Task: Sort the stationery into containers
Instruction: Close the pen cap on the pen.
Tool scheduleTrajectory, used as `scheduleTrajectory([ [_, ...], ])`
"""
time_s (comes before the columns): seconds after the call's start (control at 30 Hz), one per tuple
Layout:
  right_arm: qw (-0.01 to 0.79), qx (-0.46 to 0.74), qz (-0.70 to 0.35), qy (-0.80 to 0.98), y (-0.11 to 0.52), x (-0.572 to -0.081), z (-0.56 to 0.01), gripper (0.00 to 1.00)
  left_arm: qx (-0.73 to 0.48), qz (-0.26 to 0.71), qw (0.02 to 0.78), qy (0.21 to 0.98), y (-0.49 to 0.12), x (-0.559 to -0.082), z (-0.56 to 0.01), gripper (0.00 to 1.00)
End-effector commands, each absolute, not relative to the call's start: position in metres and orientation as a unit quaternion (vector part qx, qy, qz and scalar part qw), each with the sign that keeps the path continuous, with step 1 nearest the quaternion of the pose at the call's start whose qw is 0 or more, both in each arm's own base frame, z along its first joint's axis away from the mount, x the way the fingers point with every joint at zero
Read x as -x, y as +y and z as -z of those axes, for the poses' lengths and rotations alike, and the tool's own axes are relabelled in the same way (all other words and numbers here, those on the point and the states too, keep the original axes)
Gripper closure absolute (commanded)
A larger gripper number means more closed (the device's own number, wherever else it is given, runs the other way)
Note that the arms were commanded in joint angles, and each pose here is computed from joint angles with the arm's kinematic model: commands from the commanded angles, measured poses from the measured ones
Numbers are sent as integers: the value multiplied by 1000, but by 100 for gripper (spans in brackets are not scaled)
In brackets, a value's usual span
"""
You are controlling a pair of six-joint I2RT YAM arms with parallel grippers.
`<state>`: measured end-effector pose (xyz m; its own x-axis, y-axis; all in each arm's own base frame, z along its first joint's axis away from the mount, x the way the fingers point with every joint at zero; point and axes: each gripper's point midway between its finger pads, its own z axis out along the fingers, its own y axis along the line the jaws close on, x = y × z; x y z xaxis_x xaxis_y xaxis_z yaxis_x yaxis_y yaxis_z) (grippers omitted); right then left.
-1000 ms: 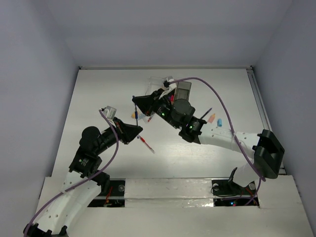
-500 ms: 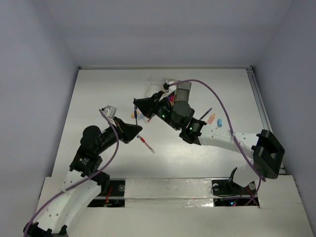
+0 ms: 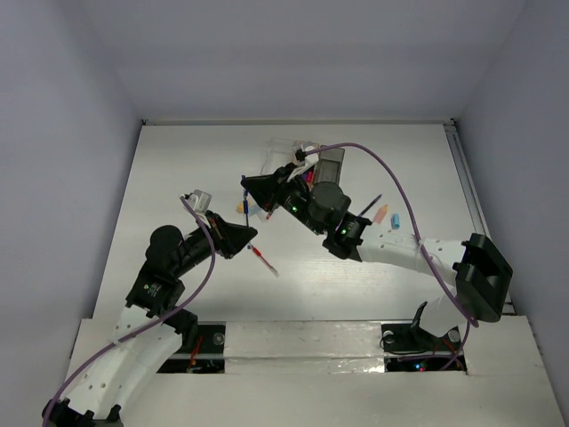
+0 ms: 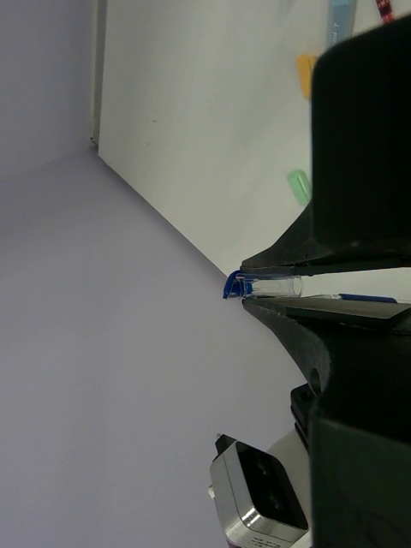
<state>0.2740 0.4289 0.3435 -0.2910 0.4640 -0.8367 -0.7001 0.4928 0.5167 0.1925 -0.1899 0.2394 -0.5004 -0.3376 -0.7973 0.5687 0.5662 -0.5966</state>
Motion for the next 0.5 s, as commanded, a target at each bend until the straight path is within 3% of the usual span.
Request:
scheduleTrajectory([
  [0.0,620,75,-525,578,419,-267,-395,100,-94,471,512,712,-193,-191,-257,100],
  [0.47,626,70,-530,568,412,-263,-401,100,-87,467,508,718,-192,-193,-253,100],
])
